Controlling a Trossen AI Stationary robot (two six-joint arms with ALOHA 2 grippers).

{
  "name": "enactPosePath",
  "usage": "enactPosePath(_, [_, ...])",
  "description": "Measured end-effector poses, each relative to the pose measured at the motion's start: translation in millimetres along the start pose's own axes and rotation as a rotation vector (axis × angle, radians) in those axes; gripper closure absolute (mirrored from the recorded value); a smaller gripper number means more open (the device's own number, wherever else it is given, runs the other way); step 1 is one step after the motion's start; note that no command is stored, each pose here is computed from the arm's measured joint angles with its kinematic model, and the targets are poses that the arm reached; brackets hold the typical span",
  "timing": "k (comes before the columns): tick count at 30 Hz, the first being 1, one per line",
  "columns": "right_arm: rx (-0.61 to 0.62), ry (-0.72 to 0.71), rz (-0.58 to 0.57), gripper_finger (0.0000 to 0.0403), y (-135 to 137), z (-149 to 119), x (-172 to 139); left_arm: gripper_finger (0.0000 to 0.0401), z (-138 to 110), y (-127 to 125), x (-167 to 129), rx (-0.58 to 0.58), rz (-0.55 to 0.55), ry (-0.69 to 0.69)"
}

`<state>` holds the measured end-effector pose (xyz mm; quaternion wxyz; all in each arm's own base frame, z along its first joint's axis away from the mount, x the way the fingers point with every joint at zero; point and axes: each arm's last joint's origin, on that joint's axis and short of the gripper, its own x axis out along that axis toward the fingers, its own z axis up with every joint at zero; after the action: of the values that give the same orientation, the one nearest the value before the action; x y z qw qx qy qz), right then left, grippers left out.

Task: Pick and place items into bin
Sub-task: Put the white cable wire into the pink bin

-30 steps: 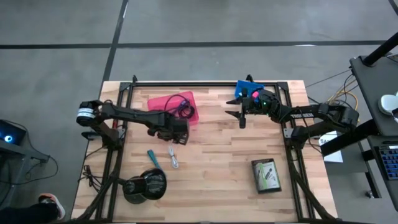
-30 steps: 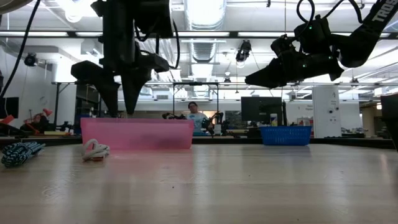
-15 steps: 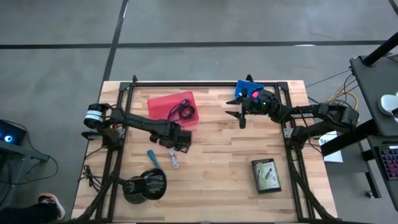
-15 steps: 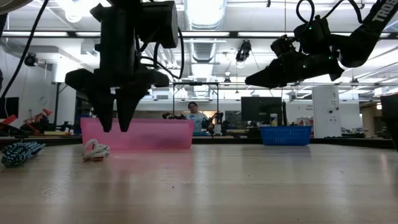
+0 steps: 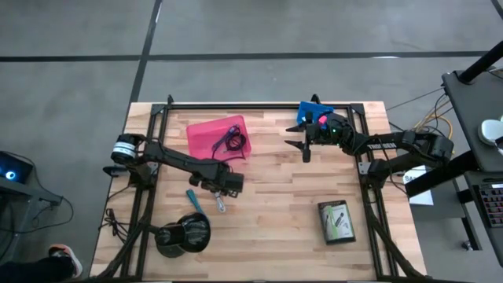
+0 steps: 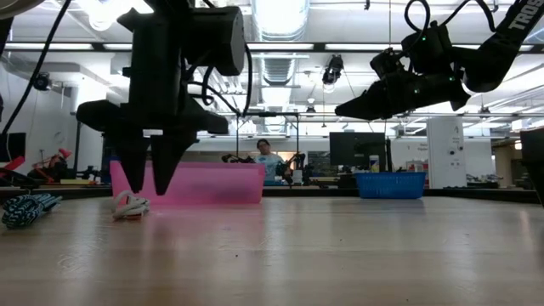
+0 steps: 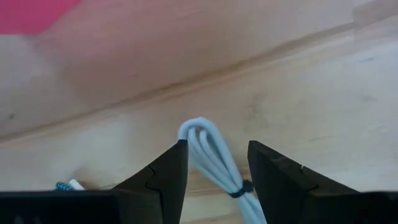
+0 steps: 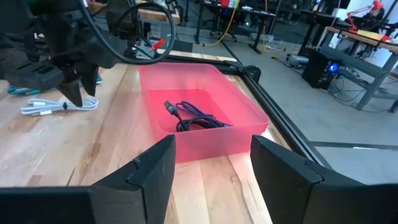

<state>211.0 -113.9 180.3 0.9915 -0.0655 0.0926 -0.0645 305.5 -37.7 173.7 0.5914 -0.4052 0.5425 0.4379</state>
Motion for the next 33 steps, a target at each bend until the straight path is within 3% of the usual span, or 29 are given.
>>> enactPosePath(11, [-0.002, 0.002, 0.001, 0.0207, 0, 0, 0, 0.0250, -5, 2, 1, 0.024, 0.018, 0.003])
enactPosePath(21, [-0.002, 0.003, 0.001, 0.0207, 0, 0, 0, 0.0250, -10, 6, 21, 0.038, 0.031, 0.002])
enactPosePath(27, [-0.002, 0.002, 0.001, 0.0207, 0, 0, 0, 0.0250, -9, 4, 22, 0.115, 0.022, -0.019])
enactPosePath(33, [-0.002, 0.002, 0.001, 0.0207, 0, 0, 0, 0.0279, -9, 4, 23, 0.110, 0.020, -0.024])
